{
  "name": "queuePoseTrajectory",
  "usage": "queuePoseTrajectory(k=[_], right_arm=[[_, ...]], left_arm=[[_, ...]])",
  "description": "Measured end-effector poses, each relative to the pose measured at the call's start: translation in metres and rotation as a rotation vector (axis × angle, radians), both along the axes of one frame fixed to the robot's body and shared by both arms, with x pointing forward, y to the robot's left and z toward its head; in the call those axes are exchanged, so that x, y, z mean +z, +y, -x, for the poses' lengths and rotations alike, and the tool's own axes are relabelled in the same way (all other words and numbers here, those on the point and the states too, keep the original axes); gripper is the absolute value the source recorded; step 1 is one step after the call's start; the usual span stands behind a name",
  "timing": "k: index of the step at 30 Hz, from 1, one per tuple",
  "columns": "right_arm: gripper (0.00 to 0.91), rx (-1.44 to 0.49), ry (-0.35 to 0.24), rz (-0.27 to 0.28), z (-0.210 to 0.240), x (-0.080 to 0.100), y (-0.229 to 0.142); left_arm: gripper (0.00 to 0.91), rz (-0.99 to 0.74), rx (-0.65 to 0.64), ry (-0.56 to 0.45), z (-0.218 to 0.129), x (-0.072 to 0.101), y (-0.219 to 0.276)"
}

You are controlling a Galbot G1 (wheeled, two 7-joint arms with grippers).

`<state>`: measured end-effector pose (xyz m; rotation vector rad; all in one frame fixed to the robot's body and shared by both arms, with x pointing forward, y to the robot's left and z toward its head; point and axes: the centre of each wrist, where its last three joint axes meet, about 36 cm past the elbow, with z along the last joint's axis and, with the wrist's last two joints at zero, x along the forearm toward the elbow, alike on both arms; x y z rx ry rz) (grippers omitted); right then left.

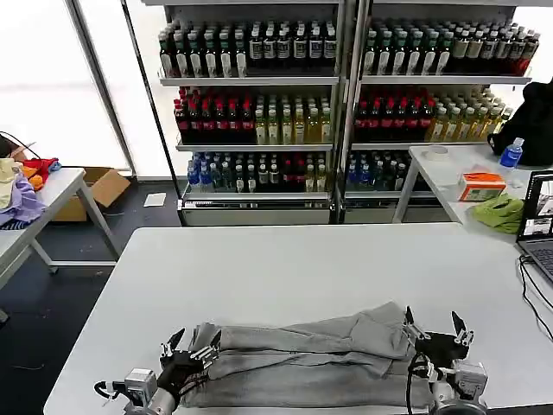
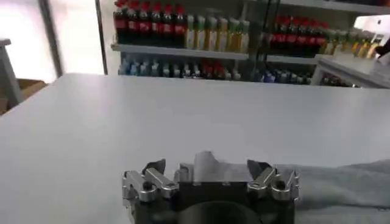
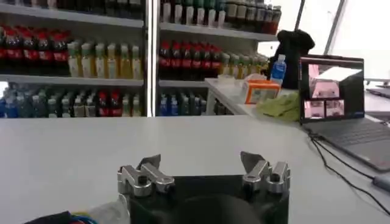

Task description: Fold and organize the clothes.

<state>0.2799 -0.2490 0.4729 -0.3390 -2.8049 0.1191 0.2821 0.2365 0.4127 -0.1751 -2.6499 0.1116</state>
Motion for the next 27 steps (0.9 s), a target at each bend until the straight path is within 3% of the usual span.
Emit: queuePoseTrajectory(k=[6, 9, 10, 11, 12, 13, 14, 15, 19, 27], right_arm=[[0.907, 0.011, -0.002, -0.003, -0.001, 0.000, 0.003], [0.907, 0.014, -0.002, -0.001, -0.001, 0.000, 0.004], [0.907, 0.014, -0.002, -0.001, -0.001, 0.000, 0.004], [0.907, 0.015, -0.002, -0.001, -0.001, 0.000, 0.003], [0.907, 0.016, -0.001, 0.000, -0.001, 0.000, 0.003], [0.907, 0.017, -0.001, 0.001, -0.001, -0.001, 0.003], [0.907, 0.017, -0.001, 0.001, -0.001, -0.001, 0.003], [0.907, 0.017, -0.001, 0.001, -0.001, -0.001, 0.003], [0.907, 0.019, 0.000, 0.003, -0.001, -0.001, 0.002], [0.907, 0.026, -0.002, 0.007, -0.003, -0.001, 0.001]], left_arm=[[0.907, 0.021, 0.024, 0.022, 0.006, -0.009, 0.000], [0.846, 0.026, 0.034, 0.031, 0.008, -0.014, 0.001], [0.776, 0.027, 0.037, 0.035, 0.009, -0.015, 0.001], [0.584, 0.029, 0.039, 0.038, 0.009, -0.017, 0.001], [0.504, 0.031, 0.041, 0.041, 0.010, -0.019, 0.001], [0.333, 0.032, 0.041, 0.045, 0.011, -0.020, 0.001], [0.242, 0.033, 0.041, 0.048, 0.012, -0.022, 0.001], [0.081, 0.035, 0.041, 0.051, 0.012, -0.023, 0.000], [0.000, 0.036, 0.043, 0.053, 0.014, -0.028, 0.000], [0.000, 0.044, 0.048, 0.047, 0.016, -0.038, 0.000]])
